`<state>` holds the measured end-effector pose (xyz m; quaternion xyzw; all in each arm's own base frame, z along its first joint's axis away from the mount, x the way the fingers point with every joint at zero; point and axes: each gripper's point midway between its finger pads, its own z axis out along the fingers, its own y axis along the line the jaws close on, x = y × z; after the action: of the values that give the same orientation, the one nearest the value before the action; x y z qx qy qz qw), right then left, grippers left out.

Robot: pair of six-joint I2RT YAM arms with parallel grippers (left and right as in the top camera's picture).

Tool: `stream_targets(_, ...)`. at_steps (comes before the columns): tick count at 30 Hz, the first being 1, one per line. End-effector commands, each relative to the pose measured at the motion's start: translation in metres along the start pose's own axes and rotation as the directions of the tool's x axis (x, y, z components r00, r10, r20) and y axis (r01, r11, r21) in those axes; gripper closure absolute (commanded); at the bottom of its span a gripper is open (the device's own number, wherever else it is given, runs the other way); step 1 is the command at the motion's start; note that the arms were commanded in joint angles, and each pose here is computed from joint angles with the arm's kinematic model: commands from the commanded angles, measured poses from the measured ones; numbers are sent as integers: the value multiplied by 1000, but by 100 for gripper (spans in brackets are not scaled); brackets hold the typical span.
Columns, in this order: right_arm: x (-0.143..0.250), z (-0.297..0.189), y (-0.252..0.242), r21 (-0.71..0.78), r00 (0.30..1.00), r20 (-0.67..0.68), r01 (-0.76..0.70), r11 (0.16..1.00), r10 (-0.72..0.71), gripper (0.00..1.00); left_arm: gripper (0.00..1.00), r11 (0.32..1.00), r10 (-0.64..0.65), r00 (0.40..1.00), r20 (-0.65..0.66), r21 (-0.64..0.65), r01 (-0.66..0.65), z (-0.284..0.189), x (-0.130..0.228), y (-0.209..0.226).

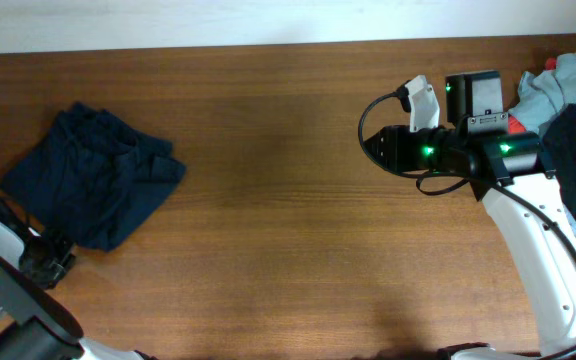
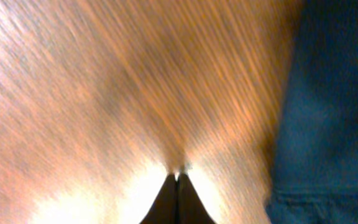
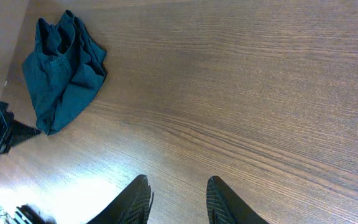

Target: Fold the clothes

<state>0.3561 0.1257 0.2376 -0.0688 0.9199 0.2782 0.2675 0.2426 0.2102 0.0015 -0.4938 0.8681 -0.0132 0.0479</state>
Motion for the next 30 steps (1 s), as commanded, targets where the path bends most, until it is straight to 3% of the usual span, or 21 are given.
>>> stream_targets(1,-4,-5,7,-15,1000,23,15,1000,-14,65,99,996,85,995,-44,22,-84,-11,22,-13)
stream_targets(6,-4,-5,7,-15,1000,22,14,1000,-14,65,99,991,127,992,-20,53,-126,4,32,-31)
stream_targets(10,-4,-5,7,-15,1000,22,15,1000,-14,65,98,973,188,978,89,122,-198,17,31,-72)
stream_targets(19,-2,-5,7,-15,1000,15,10,1000,-10,65,100,959,-57,992,109,282,24,11,32,-132)
stream_targets(23,-2,-4,6,-14,1000,13,9,1000,-9,65,100,962,-52,995,80,272,28,11,39,-129)
stream_targets(26,-2,-4,7,-14,1000,13,9,1000,-9,65,99,943,125,984,125,293,-157,-7,45,-133)
stream_targets(30,-2,-4,6,-12,1000,14,13,1000,-13,65,94,851,353,885,302,289,-438,-65,39,-142)
